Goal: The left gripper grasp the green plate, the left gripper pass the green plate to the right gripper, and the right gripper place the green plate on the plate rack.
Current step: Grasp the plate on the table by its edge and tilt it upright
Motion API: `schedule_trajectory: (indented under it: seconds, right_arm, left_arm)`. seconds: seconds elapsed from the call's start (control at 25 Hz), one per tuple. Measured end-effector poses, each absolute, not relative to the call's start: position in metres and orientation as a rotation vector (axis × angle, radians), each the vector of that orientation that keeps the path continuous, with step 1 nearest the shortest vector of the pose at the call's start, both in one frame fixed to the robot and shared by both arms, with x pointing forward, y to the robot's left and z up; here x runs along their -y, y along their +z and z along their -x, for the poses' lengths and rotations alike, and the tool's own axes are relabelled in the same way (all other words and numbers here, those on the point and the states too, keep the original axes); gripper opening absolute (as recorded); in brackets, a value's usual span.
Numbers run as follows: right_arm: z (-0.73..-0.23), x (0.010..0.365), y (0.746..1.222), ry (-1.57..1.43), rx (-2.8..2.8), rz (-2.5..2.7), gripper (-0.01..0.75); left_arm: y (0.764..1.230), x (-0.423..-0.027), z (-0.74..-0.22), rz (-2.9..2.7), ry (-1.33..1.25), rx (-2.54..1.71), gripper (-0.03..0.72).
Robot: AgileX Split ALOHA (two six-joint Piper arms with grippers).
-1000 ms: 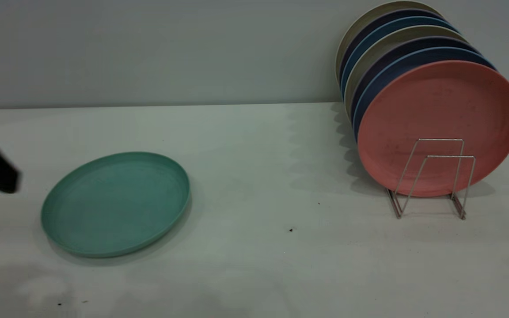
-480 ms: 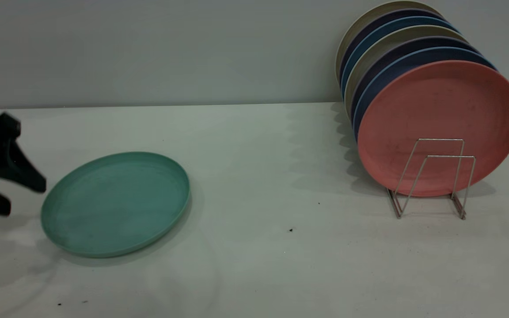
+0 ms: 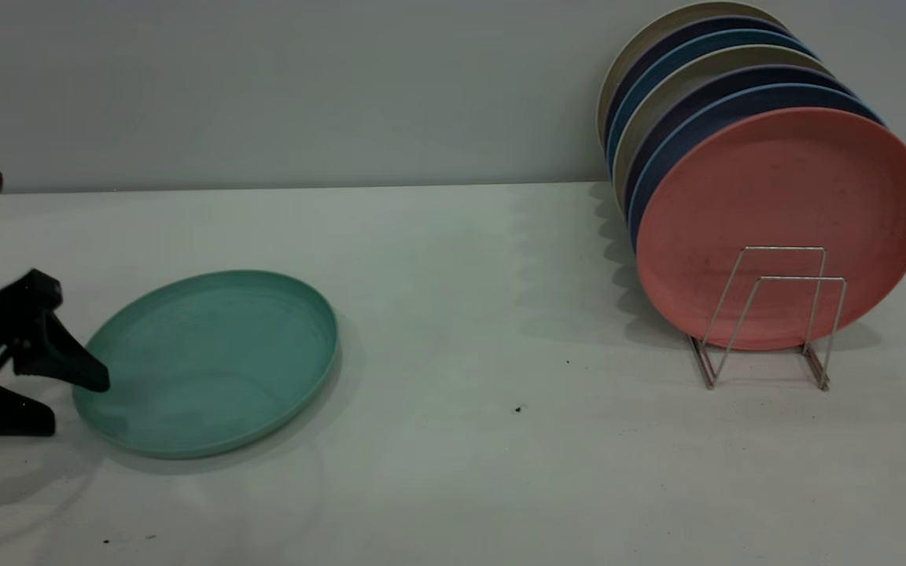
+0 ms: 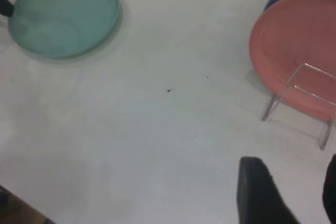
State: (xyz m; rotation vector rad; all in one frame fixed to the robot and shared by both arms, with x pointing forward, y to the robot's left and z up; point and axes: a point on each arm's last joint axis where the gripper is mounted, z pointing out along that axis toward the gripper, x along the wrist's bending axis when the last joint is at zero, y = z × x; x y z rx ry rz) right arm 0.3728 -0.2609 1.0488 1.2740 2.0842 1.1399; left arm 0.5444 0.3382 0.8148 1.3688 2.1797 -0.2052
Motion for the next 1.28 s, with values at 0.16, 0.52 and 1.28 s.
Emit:
schedule_trajectory:
  seconds: [0.16, 0.52, 1.28]
  right_arm:
    - [-0.373, 0.261, 1.049, 1.140, -2.084, -1.274, 0.322]
    - [-0.373, 0.260, 1.049, 1.155, -2.078, -1.282, 0.322]
    - [-0.393, 0.251, 1.038, 1.327, -2.103, -1.486, 0.312]
  left_arm:
    - [0.802, -0.338, -0.546, -1.339, -0.189, -2.178, 0.556]
    - [0.787, -0.336, -0.550, -1.297, -0.203, -2.145, 0.344]
    - [0.796, -0.344, -0.578, -1.439, -0.043, -2.005, 0.013]
